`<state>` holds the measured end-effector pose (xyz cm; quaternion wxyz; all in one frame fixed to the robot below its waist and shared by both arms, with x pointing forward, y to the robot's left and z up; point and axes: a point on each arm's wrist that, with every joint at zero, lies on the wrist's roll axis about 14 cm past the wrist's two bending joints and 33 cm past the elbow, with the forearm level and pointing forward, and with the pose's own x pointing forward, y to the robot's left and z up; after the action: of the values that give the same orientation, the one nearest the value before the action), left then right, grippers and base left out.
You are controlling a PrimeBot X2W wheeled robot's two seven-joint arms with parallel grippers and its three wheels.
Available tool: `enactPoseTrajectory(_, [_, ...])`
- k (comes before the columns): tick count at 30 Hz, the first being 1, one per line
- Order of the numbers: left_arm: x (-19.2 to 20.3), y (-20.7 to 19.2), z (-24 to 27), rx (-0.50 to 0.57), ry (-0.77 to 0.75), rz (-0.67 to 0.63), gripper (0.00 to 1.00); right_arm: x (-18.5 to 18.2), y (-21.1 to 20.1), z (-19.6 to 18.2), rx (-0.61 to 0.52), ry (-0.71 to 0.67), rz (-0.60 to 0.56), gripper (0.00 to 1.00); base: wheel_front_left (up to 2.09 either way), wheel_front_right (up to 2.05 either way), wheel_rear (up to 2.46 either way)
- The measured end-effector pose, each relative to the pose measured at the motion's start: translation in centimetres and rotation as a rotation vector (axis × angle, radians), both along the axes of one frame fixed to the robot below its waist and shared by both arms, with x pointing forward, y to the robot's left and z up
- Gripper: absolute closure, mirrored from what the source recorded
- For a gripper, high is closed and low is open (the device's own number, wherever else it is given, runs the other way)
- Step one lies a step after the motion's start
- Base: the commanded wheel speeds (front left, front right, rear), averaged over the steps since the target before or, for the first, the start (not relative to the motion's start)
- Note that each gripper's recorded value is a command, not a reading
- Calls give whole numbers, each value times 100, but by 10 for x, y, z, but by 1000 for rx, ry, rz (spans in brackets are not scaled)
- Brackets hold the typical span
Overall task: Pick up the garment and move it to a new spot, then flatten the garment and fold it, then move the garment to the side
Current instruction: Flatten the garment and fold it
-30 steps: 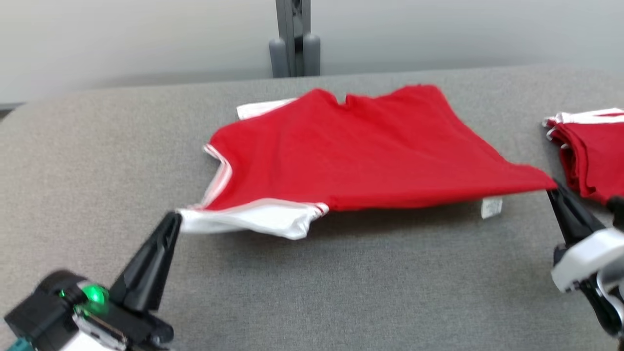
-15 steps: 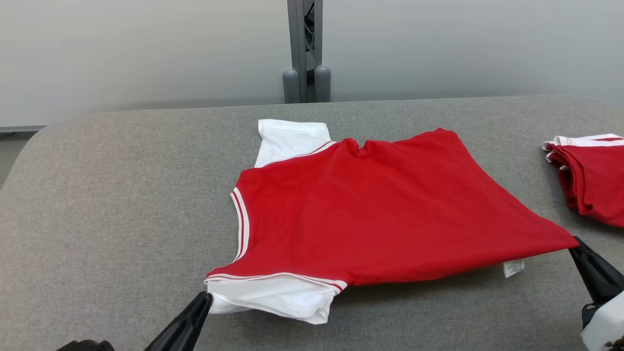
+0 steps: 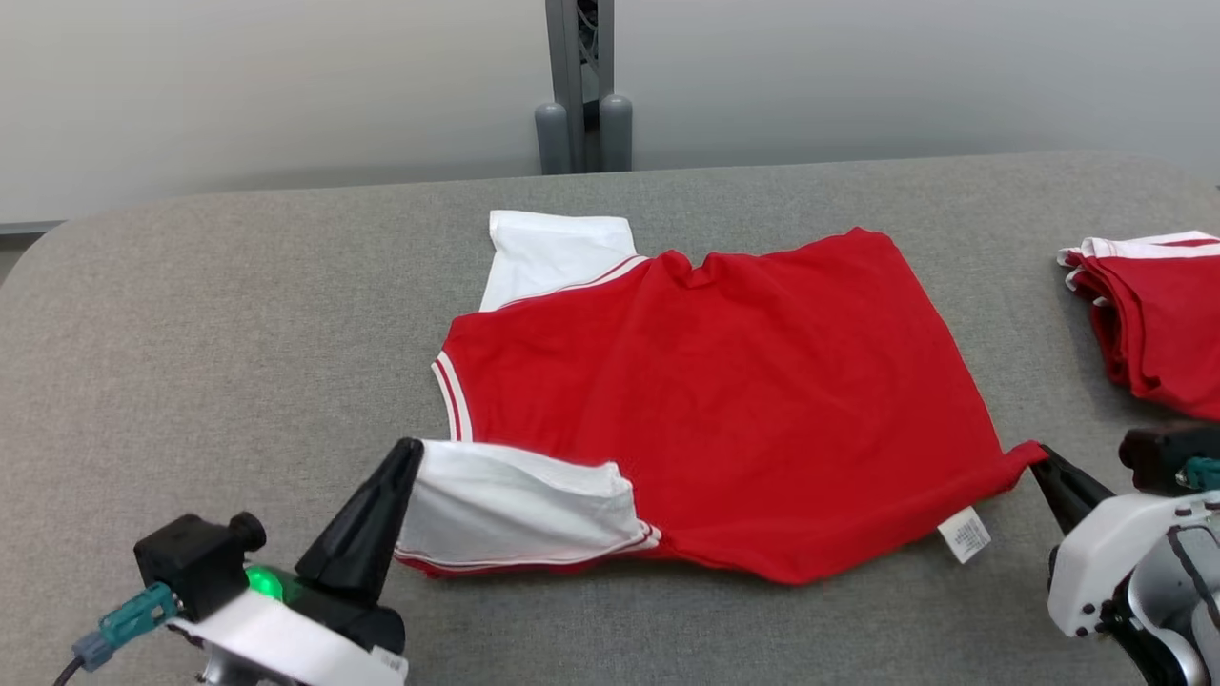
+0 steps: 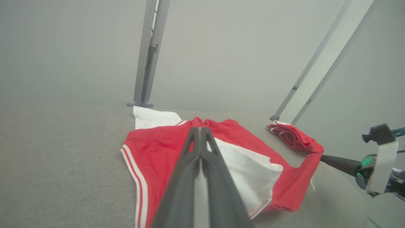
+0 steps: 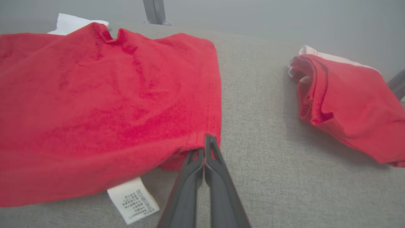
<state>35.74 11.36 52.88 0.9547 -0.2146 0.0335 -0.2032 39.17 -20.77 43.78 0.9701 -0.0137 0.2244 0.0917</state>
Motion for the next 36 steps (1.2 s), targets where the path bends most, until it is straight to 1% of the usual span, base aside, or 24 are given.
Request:
enactPoseTrajectory(3, [18, 4, -12, 13, 13, 38, 100, 14, 0, -5, 4, 4, -17, 100, 0, 0, 0])
enactPoseTrajectory(5, [34, 4, -23, 40, 15, 53, 100, 30, -6, -7, -4, -9, -47, 100, 0, 0, 0])
enactPoseTrajectory(7, [44, 0, -27, 37, 12, 48, 100, 39, -13, -10, -25, -12, -67, 100, 0, 0, 0])
enactPoseTrajectory(10, [59, -7, -36, 63, 20, 25, 100, 50, -12, -21, -47, 12, -66, 100, 0, 0, 0])
enactPoseTrajectory(13, [68, -16, -46, 100, 29, -8, 100, 59, -2, -31, -47, 35, -49, 100, 0, 0, 0])
enactPoseTrajectory(20, [83, -13, -74, 210, 62, -23, 100, 71, 1, -43, -55, 51, -49, 100, 0, 0, 0])
enactPoseTrajectory(28, [100, 3, -67, 245, 13, 50, 100, 85, 2, -34, -59, -36, -46, 100, 0, 0, 0])
enactPoseTrajectory(31, [101, 4, -65, 239, 9, 59, 100, 86, 4, -36, -57, -35, -45, 100, 0, 0, 0])
enactPoseTrajectory(36, [107, 0, -51, 222, -41, 72, 100, 89, 11, -43, -53, -23, -36, 100, 0, 0, 0])
